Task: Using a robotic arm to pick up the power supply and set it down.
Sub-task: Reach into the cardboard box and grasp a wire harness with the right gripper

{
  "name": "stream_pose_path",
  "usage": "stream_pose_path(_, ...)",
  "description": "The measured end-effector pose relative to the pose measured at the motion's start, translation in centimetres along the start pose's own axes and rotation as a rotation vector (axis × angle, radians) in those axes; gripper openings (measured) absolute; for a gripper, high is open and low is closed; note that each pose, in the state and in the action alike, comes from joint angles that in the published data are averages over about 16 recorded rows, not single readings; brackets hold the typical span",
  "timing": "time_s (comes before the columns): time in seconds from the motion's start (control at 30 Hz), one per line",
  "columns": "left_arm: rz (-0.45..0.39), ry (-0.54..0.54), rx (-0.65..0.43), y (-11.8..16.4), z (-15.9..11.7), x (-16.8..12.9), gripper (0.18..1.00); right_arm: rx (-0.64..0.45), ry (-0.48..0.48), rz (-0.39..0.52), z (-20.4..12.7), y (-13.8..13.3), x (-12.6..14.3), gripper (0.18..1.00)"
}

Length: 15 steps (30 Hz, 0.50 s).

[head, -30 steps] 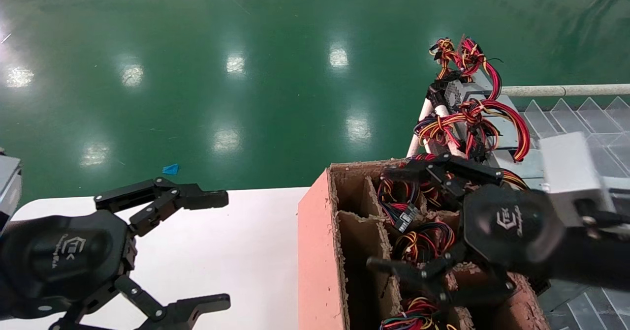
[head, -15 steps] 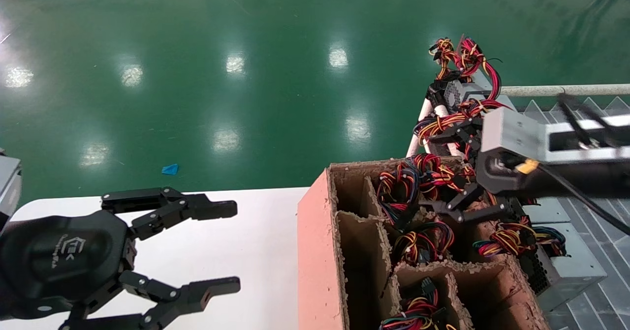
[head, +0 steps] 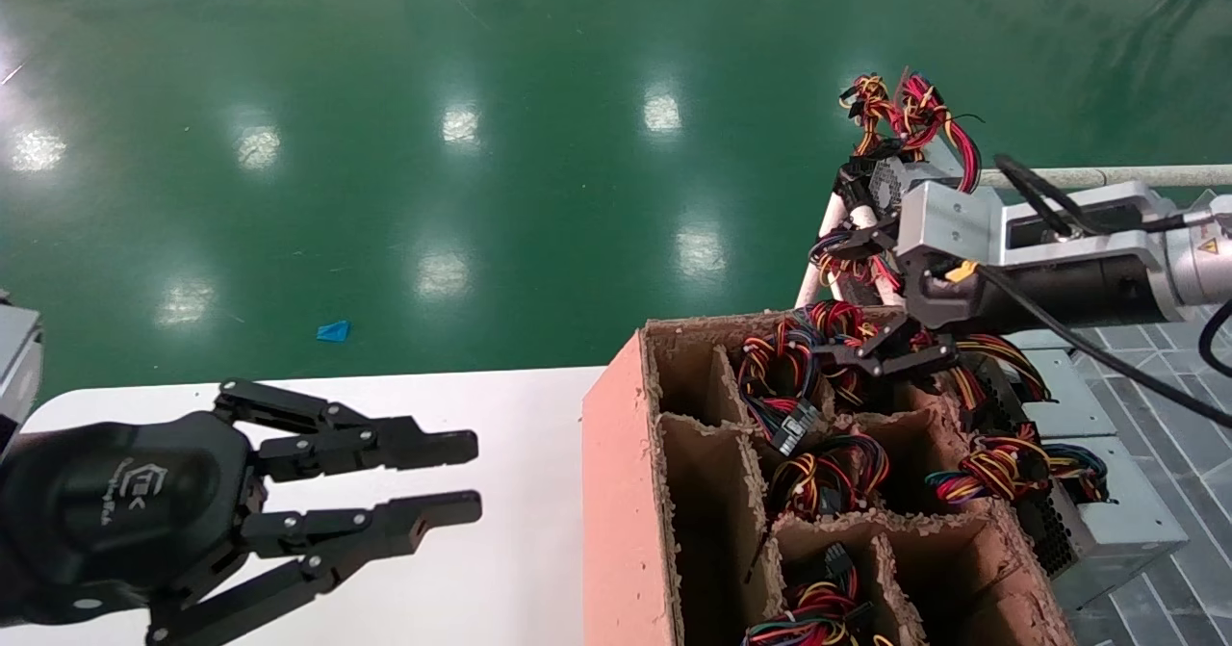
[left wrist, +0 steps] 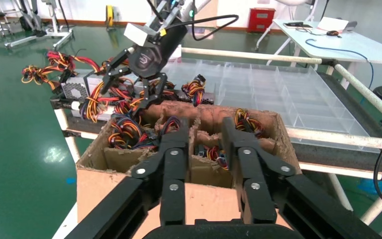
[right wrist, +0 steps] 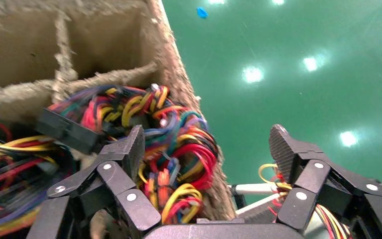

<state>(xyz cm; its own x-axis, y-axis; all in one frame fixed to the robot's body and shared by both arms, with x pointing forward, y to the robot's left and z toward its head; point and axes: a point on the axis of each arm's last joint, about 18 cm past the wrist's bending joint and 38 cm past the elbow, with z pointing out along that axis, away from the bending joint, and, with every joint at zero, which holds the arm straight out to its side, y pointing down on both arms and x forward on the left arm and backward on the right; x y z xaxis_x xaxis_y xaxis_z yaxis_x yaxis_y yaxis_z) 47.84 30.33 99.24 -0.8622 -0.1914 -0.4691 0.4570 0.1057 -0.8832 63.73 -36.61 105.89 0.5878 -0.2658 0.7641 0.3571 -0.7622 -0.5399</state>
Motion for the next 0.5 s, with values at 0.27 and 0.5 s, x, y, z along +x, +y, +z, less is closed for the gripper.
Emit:
stream_pose_path(0.27, 0.0, 0.0, 0.0, 0.0, 0.0, 0.0, 0.285, -0.024, 0.008, -0.015, 0.2, 0.5, 0.9, 0.851)
stream_pose_path(0.5, 0.0, 0.0, 0.0, 0.0, 0.0, 0.0, 0.221, -0.042, 0.004, -0.025, 0.3, 0.8, 1.3, 0.714)
